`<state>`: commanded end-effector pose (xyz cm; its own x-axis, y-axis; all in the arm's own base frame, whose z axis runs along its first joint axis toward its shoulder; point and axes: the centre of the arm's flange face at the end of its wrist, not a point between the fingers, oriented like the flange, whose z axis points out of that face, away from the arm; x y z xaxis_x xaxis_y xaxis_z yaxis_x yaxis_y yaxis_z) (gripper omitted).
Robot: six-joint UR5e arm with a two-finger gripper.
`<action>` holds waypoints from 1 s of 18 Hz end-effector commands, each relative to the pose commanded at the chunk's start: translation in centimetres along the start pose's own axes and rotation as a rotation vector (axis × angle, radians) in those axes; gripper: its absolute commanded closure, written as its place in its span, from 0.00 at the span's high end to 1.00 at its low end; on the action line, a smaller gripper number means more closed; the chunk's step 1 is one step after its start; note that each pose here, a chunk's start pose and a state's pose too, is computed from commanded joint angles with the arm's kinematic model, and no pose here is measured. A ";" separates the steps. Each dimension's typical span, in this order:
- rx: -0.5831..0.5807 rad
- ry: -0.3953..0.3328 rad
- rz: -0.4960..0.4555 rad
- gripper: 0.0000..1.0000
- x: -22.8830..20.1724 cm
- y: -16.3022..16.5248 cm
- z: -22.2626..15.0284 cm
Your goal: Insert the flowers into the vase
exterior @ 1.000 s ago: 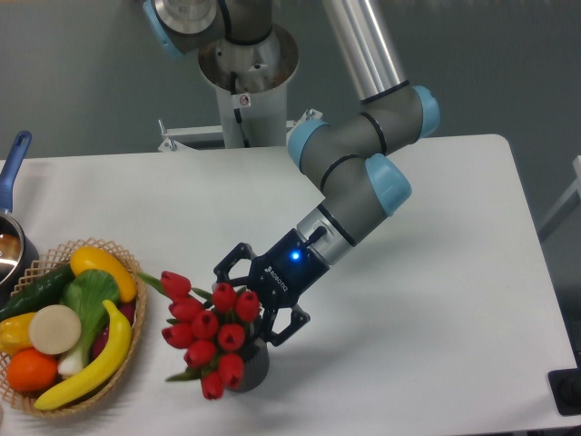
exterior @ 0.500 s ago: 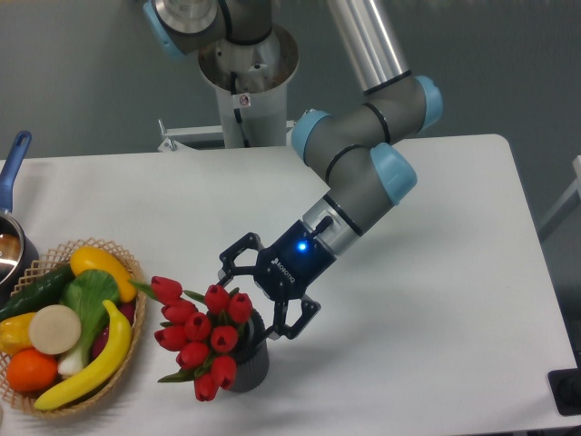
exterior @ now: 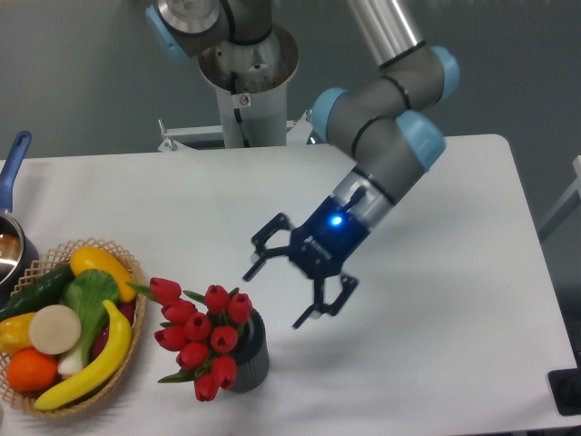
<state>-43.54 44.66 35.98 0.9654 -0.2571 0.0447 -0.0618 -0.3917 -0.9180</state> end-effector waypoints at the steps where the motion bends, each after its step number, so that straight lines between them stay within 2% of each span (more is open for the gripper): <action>1: -0.022 -0.022 0.003 1.00 -0.1 0.0 -0.7; 7: -0.340 -0.190 0.027 1.00 -1.6 1.4 -2.3; 12: -0.537 -0.271 -0.005 1.00 -2.1 3.8 -3.2; 15: -0.746 -0.354 -0.007 1.00 -2.6 5.5 -4.4; 17: -0.847 -0.360 -0.034 1.00 -2.4 6.8 -4.8; 18: -0.886 -0.326 -0.071 1.00 -1.9 8.3 -4.7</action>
<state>-47.12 37.75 30.11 0.9892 0.0003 -0.1466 -0.0409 -0.9596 -0.2784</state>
